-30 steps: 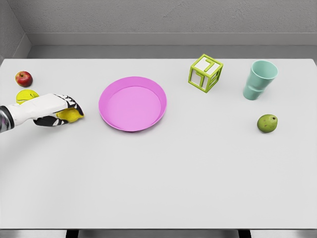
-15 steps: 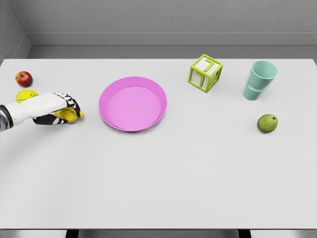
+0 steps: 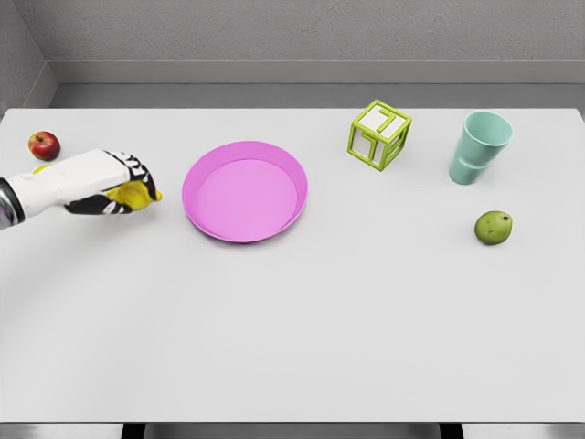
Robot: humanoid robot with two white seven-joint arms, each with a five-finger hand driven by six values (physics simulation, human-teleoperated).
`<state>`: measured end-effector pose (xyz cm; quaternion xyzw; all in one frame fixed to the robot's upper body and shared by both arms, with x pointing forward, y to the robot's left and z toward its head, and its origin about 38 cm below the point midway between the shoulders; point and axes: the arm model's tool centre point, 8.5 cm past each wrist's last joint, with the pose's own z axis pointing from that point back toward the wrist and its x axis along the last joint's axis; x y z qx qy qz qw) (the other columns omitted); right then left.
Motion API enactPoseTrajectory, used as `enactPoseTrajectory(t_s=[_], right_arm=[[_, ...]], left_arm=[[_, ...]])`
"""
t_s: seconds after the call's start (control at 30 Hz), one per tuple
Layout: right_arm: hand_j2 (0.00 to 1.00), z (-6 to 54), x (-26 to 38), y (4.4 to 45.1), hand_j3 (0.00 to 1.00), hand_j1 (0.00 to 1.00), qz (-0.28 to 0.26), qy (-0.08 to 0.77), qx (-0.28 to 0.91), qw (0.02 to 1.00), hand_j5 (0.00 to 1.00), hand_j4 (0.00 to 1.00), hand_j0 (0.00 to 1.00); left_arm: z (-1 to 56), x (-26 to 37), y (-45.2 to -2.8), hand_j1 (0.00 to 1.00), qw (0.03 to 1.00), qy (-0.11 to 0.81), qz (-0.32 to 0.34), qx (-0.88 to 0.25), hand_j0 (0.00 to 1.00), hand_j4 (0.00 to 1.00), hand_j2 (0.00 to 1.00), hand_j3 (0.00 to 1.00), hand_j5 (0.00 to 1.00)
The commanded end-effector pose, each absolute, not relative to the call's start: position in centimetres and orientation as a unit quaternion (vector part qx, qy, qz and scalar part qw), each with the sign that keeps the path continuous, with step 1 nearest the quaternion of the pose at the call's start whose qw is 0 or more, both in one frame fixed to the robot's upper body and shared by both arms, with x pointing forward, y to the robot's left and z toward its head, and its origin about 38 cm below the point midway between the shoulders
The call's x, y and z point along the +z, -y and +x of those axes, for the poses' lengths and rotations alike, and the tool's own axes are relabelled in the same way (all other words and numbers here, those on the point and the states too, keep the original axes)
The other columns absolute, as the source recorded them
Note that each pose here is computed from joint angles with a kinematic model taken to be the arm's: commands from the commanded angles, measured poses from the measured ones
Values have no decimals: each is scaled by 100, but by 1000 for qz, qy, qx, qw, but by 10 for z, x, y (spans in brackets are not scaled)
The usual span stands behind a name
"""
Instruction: Put the lemon on the plate with left arm
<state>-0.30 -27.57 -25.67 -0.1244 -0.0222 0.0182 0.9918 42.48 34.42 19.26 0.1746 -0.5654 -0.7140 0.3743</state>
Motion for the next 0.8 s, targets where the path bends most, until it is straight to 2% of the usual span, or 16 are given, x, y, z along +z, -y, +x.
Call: enactPoseTrajectory(t_s=[0.0, 0.57, 0.6, 0.63, 0.67, 0.77], right_arm=[[100, -4, -257, 276, 100, 100, -124, 21, 18, 992, 100, 100, 100], [100, -4, -257, 276, 100, 100, -124, 21, 18, 992, 100, 100, 100], [100, -4, -257, 276, 100, 100, -124, 21, 18, 992, 100, 100, 100], [100, -4, -257, 276, 100, 100, -124, 21, 18, 992, 100, 100, 100], [100, -4, -257, 276, 100, 100, -124, 21, 18, 992, 100, 100, 100], [100, -4, -257, 276, 100, 100, -124, 21, 18, 992, 100, 100, 100]], left_arm=[[424, 201, -339, 50, 367, 582, 170, -705, 50, 50, 50, 50, 50], [422, 208, -251, 50, 298, 652, 121, -687, 50, 50, 50, 50, 50], [423, 210, -246, 54, 295, 658, 119, -683, 54, 54, 54, 54, 54], [424, 214, -249, 86, 296, 663, 121, -677, 86, 86, 86, 86, 86], [425, 218, -251, 100, 295, 666, 123, -675, 100, 100, 100, 100, 100], [426, 228, -268, 100, 299, 666, 138, -669, 100, 100, 100, 100, 100]])
